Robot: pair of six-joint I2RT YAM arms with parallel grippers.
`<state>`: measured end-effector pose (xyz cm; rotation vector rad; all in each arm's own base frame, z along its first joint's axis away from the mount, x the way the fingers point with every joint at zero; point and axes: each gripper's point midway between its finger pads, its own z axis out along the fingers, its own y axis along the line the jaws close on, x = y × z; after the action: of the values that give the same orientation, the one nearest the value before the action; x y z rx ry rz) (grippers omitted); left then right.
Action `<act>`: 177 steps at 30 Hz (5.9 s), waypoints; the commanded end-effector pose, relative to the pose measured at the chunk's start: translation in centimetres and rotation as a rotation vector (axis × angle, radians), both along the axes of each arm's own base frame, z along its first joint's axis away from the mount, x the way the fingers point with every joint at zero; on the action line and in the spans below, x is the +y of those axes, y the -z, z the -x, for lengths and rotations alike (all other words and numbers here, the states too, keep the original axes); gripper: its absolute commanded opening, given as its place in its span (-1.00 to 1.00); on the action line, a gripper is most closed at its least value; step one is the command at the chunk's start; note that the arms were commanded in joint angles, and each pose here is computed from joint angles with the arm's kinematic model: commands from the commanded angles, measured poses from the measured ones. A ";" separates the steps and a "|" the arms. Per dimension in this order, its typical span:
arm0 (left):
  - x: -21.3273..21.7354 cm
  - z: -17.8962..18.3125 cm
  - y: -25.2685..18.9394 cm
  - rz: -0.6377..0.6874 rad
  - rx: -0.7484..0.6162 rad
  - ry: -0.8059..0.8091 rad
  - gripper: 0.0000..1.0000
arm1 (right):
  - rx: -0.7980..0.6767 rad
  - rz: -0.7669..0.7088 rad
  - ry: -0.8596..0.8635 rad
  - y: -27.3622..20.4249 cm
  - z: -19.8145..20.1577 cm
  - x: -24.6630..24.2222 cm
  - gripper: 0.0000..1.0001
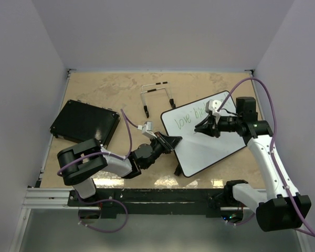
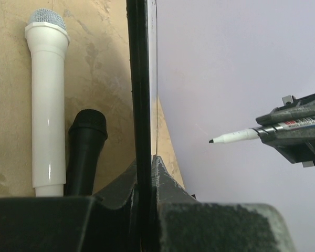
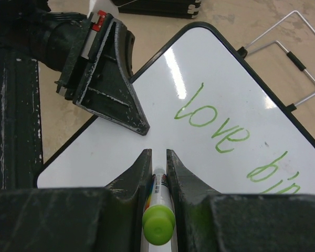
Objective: Write a sentence on the whiteboard
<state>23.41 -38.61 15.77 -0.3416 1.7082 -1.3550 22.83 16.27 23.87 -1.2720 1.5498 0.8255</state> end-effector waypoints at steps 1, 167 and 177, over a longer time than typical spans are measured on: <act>0.0 0.2 -4.4 0.072 -0.146 0.005 -1.00 | -0.052 -0.003 0.063 -1.7 -1.2 -0.3 -1.00; 1.4 -1.8 -7.2 0.253 -0.108 -0.036 -1.00 | 0.045 0.163 -0.040 2.2 -2.0 4.6 -1.00; 1.6 -1.8 -7.0 0.251 -0.106 -0.036 -1.00 | 0.034 0.144 0.130 2.2 -4.8 2.6 -1.00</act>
<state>24.82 -37.95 15.27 -0.4085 1.7092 -1.3876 25.91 19.40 20.43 -1.3365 1.7393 0.7334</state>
